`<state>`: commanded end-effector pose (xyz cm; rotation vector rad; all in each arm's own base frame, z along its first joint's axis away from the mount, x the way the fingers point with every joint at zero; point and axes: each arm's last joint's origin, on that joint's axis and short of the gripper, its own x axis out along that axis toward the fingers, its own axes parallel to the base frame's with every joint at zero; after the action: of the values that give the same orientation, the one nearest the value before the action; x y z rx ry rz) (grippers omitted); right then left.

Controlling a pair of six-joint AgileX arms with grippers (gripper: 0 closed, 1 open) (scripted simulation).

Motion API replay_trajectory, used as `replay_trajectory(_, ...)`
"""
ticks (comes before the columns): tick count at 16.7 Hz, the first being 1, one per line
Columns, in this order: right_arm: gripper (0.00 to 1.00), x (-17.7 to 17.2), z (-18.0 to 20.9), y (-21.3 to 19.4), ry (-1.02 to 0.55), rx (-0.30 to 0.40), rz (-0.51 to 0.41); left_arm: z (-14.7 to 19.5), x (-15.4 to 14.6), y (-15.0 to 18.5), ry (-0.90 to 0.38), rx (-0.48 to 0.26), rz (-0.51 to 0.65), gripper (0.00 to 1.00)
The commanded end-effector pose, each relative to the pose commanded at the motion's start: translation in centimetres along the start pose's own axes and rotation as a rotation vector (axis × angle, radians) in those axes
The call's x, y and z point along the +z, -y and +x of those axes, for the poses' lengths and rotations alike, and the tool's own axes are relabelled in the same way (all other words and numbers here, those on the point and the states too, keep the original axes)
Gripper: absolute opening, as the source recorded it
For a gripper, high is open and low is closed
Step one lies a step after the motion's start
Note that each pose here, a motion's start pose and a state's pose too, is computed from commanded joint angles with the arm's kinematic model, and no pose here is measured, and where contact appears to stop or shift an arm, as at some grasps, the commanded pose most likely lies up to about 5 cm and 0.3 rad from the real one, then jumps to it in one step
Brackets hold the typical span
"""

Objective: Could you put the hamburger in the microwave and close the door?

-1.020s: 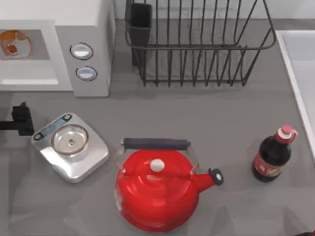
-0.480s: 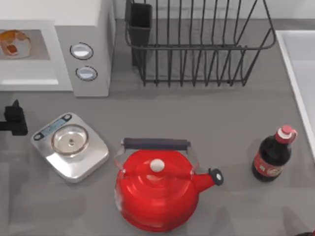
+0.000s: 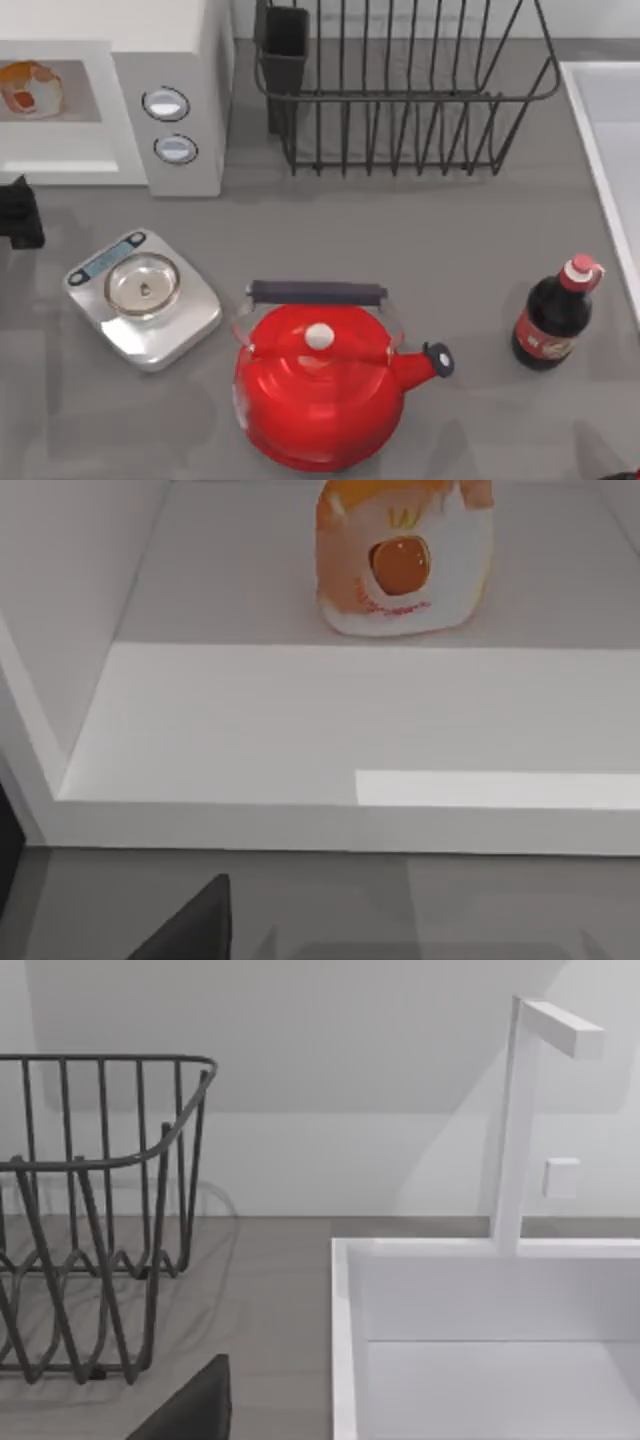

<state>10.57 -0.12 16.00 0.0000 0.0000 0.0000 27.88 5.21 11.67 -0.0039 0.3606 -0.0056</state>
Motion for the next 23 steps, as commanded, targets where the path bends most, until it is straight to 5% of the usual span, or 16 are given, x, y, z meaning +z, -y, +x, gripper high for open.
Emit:
replay_trajectory(11, 1.0, 0.0, 0.0, 0.0, 0.0, 0.0, 0.0, -2.6, 5.4, 0.2, 0.009, -0.001, 0.002, 1.0)
replay_trajectory(18, 1.0, 0.0, 0.0, 0.0, 0.0, 0.0, 0.0, -3.1, 5.7, 0.6, 0.032, -0.005, 0.008, 1.0)
replay_trajectory(23, 1.0, 0.0, 0.0, 0.0, 0.0, 0.0, 0.0, -7.3, 5.4, 3.0, 0.088, -0.012, 0.025, 1.0)
